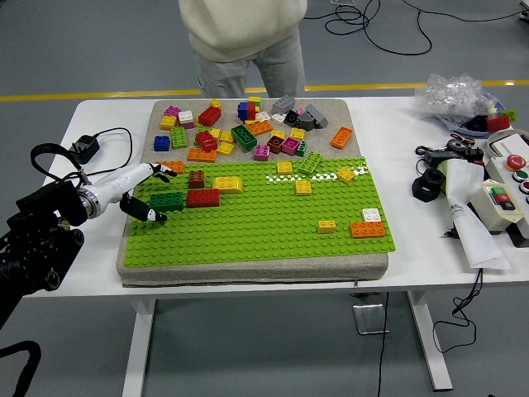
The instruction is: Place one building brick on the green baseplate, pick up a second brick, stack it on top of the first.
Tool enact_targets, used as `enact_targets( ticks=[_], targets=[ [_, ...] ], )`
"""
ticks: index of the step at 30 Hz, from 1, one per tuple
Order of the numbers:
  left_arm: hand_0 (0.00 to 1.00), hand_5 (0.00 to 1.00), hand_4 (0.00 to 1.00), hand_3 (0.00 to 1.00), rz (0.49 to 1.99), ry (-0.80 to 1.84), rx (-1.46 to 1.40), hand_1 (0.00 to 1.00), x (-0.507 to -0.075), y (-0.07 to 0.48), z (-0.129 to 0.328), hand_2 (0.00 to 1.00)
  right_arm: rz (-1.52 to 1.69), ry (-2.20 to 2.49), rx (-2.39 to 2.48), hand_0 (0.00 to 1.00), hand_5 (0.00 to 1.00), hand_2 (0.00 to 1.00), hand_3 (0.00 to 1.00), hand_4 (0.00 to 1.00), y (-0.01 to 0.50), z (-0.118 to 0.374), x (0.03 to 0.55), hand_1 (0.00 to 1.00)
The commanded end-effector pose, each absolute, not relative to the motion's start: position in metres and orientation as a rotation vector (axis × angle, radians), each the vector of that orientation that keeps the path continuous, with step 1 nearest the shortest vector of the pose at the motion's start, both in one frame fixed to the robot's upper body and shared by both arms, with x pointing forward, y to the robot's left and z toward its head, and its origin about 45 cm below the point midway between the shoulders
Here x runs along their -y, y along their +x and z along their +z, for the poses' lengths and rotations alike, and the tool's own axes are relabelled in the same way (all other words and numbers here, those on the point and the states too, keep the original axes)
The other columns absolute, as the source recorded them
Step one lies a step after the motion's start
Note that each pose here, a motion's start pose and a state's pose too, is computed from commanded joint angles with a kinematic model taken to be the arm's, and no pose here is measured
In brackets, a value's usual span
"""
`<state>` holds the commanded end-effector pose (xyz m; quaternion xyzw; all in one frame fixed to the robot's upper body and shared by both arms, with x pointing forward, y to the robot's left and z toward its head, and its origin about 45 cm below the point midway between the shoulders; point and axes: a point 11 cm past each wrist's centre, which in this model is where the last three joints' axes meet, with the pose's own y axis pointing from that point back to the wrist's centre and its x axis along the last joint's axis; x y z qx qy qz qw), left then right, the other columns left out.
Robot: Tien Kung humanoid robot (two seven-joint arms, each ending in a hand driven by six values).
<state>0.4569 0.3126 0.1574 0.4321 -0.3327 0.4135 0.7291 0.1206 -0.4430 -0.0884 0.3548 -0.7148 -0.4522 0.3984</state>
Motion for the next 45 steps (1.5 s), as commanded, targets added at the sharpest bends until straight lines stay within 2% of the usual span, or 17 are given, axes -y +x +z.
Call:
enact_targets(
  ticks=[13,14,19,20,25,26,31,32,37,38,43,45],
  targets=[
    [0.924,0.095,0.906,0.808,0.932,0.954,0.700,0.813,-0.315,0.456,0.151,0.733,-1.143,0.900,1.811,0.792,0.637,0.788,0.759,0.921,0.121,-0.088,0.443,0.748],
    [0.891,0.068,0.853,0.774,0.935,0.955,0.697,0.802,-0.316,0.456,0.150,0.693,-1.144,0.899,1.811,0.791,0.638,0.787,0.759,0.921,0.121,-0.088,0.443,0.748],
    [0.891,0.068,0.853,0.774,0.943,0.952,0.692,0.802,-0.316,0.457,0.149,0.693,-1.144,0.899,1.812,0.791,0.638,0.787,0.759,0.921,0.121,-0.088,0.443,0.748],
    [0.862,0.005,0.727,0.694,0.944,0.951,0.692,0.776,-0.316,0.457,0.149,0.618,-1.144,0.899,1.812,0.791,0.638,0.787,0.759,0.921,0.122,-0.088,0.443,0.749],
    [0.862,0.005,0.727,0.694,0.956,0.942,0.693,0.776,-0.315,0.458,0.150,0.618,-1.144,0.899,1.811,0.791,0.638,0.787,0.759,0.921,0.121,-0.088,0.443,0.749],
    [0.847,0.002,0.665,0.637,0.957,0.942,0.693,0.756,-0.315,0.458,0.150,0.571,-1.144,0.899,1.811,0.792,0.638,0.787,0.759,0.921,0.121,-0.088,0.442,0.749],
    [0.847,0.002,0.665,0.637,0.957,0.946,0.686,0.756,-0.316,0.457,0.148,0.571,-1.145,0.899,1.811,0.792,0.638,0.787,0.759,0.921,0.121,-0.088,0.442,0.749],
    [0.829,0.002,0.616,0.589,0.956,0.948,0.683,0.744,-0.316,0.457,0.147,0.558,-1.145,0.899,1.811,0.791,0.638,0.788,0.759,0.921,0.121,-0.089,0.442,0.747],
    [0.829,0.002,0.616,0.589,0.957,0.951,0.671,0.744,-0.317,0.455,0.143,0.558,-1.146,0.899,1.812,0.791,0.638,0.788,0.759,0.921,0.121,-0.089,0.442,0.747],
    [0.819,0.002,0.587,0.566,0.959,0.950,0.669,0.724,-0.317,0.455,0.143,0.554,-1.146,0.899,1.812,0.792,0.638,0.788,0.761,0.922,0.121,-0.089,0.442,0.749],
    [0.819,0.002,0.587,0.566,0.973,0.934,0.668,0.724,-0.317,0.455,0.145,0.554,-1.149,0.899,1.813,0.792,0.638,0.788,0.761,0.922,0.121,-0.089,0.442,0.749],
    [0.790,0.002,0.554,0.548,0.979,0.925,0.674,0.695,-0.316,0.456,0.148,0.546,-1.149,0.898,1.814,0.791,0.638,0.788,0.760,0.922,0.121,-0.089,0.442,0.749]
  ],
)
